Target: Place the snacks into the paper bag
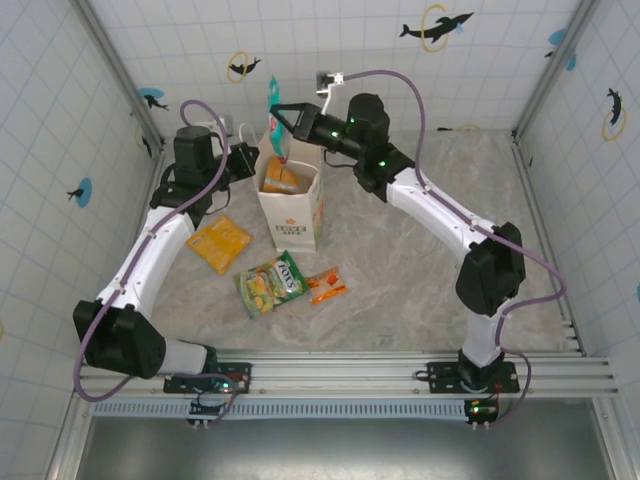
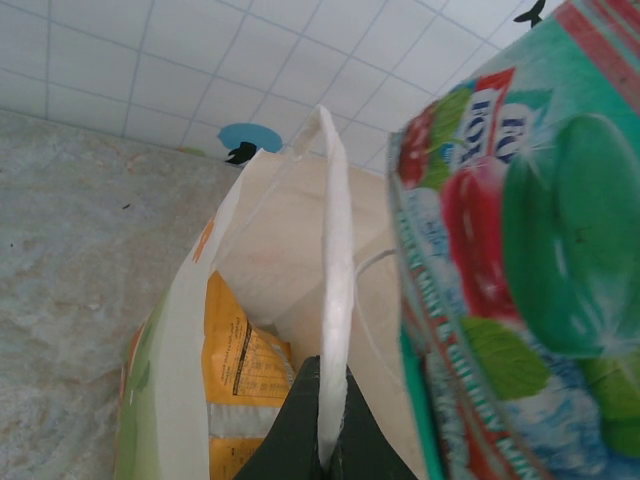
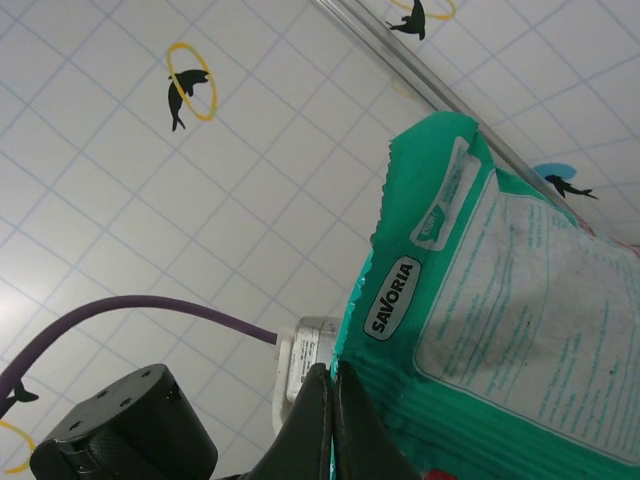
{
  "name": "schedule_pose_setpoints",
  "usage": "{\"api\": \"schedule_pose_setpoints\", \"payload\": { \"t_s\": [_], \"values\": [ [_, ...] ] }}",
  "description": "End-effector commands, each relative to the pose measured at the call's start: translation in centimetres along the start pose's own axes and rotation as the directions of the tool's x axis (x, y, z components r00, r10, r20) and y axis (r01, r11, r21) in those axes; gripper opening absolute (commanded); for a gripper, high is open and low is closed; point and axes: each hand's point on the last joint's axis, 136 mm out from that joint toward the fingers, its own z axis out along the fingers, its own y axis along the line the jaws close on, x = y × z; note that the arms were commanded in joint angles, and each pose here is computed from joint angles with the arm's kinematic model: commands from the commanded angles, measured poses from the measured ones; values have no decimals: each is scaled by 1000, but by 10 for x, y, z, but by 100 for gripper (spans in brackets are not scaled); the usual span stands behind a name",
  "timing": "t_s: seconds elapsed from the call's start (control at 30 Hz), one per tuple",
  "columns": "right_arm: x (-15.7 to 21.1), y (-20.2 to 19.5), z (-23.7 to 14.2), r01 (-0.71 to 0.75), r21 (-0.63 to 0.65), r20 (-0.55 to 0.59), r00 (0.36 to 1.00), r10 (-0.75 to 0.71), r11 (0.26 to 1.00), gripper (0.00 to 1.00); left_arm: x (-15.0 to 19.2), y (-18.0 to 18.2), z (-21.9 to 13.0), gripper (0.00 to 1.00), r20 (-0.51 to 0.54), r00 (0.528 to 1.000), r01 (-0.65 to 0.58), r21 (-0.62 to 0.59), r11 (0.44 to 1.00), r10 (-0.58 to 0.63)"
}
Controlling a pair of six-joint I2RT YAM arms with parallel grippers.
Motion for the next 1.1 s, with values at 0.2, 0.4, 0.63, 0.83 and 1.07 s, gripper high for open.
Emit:
{"api": "schedule_pose_setpoints", "payload": {
  "t_s": [0.2, 0.4, 0.63, 0.83, 1.07],
  "values": [
    [-57, 72, -18, 151, -77, 180, 974, -136, 985, 0, -10, -6, -1, 0, 19, 1000, -13, 24, 1000, 12],
    [-62, 83, -24, 169, -74, 205, 967, -151, 983, 0, -10, -6, -1, 0, 19, 1000, -8, 26, 1000, 8],
    [-41, 49, -12, 113, -20, 143, 984, -109, 993, 0, -12, -7, -4, 0, 27, 1000, -11, 28, 1000, 10],
    [-19, 18, -6, 47, 24, 92, 995, -49, 999, 0, -12, -8, -6, 0, 29, 999, -15, 28, 999, 14],
    [2, -8, -7, 24, 99, 53, 998, -30, 995, 0, -11, -8, -5, 0, 27, 1000, -14, 27, 1000, 13]
  ]
}}
